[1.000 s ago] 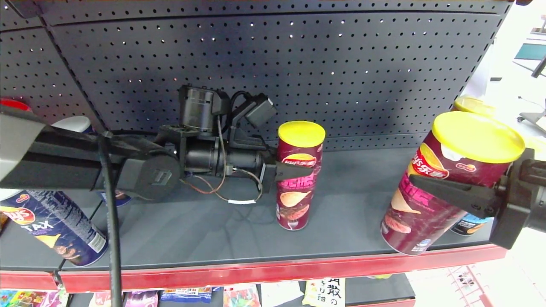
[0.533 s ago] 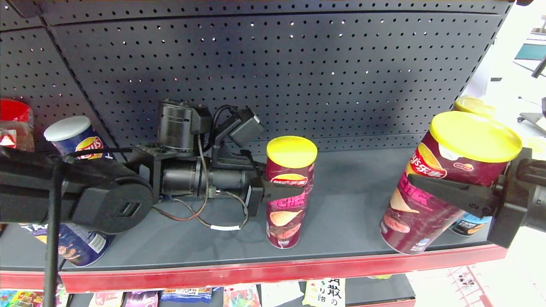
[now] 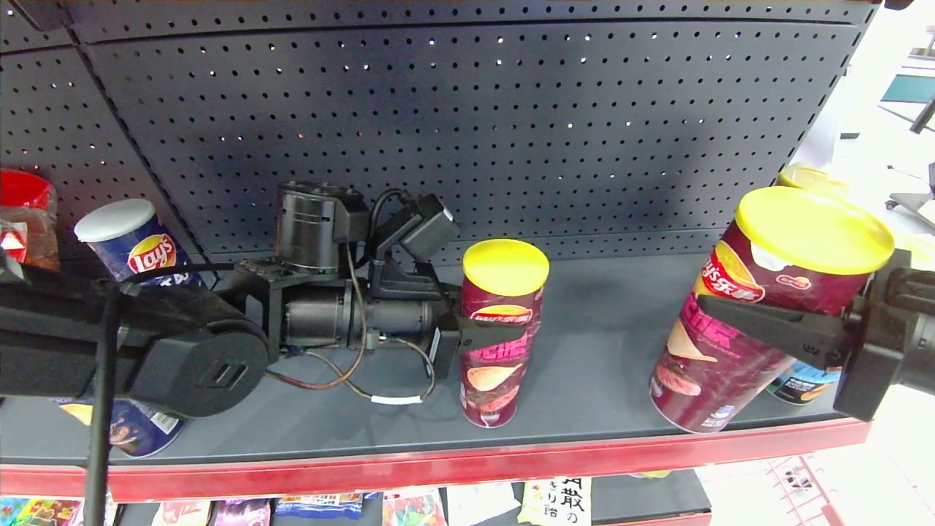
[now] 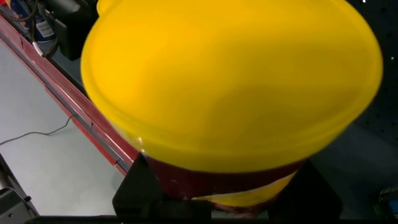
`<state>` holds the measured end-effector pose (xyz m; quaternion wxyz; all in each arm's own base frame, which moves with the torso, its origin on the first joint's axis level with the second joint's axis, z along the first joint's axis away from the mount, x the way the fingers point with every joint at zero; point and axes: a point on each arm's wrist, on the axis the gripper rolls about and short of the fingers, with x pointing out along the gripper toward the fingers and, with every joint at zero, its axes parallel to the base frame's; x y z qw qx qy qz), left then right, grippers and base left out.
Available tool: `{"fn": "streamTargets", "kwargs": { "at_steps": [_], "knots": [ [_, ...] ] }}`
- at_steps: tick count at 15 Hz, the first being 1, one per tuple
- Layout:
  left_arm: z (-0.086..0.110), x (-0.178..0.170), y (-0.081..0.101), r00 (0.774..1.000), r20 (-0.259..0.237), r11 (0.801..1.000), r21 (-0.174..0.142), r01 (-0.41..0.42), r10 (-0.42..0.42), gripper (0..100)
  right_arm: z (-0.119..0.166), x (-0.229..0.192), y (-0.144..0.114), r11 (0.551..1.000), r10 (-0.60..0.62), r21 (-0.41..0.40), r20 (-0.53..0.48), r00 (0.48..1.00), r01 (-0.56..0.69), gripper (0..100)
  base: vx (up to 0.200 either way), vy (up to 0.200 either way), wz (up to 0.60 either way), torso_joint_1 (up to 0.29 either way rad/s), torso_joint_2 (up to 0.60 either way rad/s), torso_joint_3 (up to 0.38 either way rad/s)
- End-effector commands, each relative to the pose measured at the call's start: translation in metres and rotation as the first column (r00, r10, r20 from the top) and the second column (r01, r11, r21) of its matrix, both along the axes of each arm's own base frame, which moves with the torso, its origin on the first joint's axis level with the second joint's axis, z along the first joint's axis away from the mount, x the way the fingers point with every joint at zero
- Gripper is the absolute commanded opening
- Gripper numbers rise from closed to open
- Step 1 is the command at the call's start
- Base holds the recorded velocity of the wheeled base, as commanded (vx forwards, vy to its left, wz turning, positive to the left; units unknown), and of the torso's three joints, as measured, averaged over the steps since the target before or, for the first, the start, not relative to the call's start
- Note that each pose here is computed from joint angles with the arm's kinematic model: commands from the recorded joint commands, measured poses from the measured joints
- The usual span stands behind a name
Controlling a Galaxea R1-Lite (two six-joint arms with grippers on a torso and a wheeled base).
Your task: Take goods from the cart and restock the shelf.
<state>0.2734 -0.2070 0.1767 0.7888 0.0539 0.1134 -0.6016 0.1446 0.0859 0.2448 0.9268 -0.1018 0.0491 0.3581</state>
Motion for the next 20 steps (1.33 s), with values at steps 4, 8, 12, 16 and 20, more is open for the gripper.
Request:
{"fn": "streamTargets", "kwargs": {
  "at_steps": [4,8,12,16,20],
  "knots": [
    [-0.008,-0.017,0.006,1.000,-0.018,1.000,0.017,-0.003,0.004,0,0.000,0.001,0.000,1.000,-0.005,-0.002,0.000,1.000,0.005,0,0.000,0.000,0.00,0.000,0.00,0.000],
    [-0.010,-0.029,0.015,0.999,-0.036,1.000,0.028,-0.010,0.011,0,0.000,0.001,0.001,1.000,-0.003,-0.003,-0.002,1.000,0.003,0,0.000,0.000,0.00,0.000,0.00,0.000],
    [-0.009,-0.031,0.018,0.999,-0.034,0.999,0.031,-0.022,0.023,0,0.000,0.001,0.001,1.000,-0.005,-0.002,0.001,1.000,0.005,0,0.000,0.000,0.00,0.000,0.00,0.000],
    [-0.018,-0.035,0.020,0.998,-0.058,0.998,0.052,-0.018,0.021,0,0.000,0.001,0.001,1.000,-0.005,-0.002,0.001,1.000,0.005,0,0.000,0.000,0.00,0.000,0.00,0.000],
    [-0.018,-0.033,0.019,0.998,-0.052,0.998,0.054,-0.025,0.027,0,-0.001,0.003,0.002,1.000,-0.005,-0.006,-0.007,1.000,0.005,0,0.000,0.000,0.00,0.000,0.00,0.000]
  ]
}}
